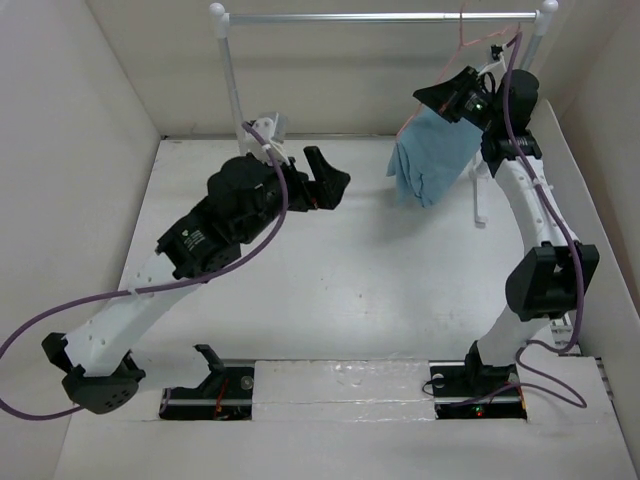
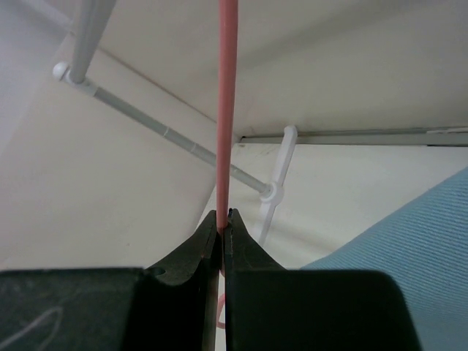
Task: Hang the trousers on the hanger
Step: Place the hanger at the clothesline.
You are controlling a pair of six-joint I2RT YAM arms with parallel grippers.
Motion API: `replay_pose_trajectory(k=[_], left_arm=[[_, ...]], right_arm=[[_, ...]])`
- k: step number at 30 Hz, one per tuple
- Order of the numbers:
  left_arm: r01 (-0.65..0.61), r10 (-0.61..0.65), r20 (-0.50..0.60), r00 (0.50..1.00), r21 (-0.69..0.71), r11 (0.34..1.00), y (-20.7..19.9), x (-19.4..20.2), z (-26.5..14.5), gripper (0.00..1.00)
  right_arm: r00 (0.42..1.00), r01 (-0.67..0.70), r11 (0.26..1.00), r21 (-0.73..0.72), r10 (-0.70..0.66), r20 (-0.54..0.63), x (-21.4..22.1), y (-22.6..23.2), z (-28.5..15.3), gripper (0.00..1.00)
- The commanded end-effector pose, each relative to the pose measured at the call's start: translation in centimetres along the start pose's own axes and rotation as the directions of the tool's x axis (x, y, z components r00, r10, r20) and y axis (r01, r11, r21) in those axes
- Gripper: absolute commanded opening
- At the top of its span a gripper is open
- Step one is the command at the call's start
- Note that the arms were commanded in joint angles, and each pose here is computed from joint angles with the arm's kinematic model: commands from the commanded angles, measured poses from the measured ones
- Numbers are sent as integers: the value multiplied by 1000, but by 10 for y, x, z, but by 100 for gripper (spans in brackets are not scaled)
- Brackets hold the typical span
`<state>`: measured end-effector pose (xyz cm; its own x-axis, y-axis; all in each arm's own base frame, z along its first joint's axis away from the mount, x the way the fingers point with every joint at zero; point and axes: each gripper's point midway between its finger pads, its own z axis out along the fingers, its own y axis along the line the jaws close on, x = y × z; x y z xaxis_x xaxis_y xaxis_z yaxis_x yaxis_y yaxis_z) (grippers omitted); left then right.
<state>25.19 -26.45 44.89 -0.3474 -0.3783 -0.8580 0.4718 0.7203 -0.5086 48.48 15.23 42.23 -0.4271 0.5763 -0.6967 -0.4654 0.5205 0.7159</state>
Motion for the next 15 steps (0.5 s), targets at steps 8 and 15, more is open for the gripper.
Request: replay_pose_trajectory(k=[8,15], left_arm=[[80,-86,-76,993,-73,994,33,50,-13,99],[88,-96,-99,990,-85,992,38,62,-10,99]], right_arm=[[973,191,971,-145,-168,155,-83,23,-13,0],[970,178,979,-100,-157,186,-104,-8,-25,0]])
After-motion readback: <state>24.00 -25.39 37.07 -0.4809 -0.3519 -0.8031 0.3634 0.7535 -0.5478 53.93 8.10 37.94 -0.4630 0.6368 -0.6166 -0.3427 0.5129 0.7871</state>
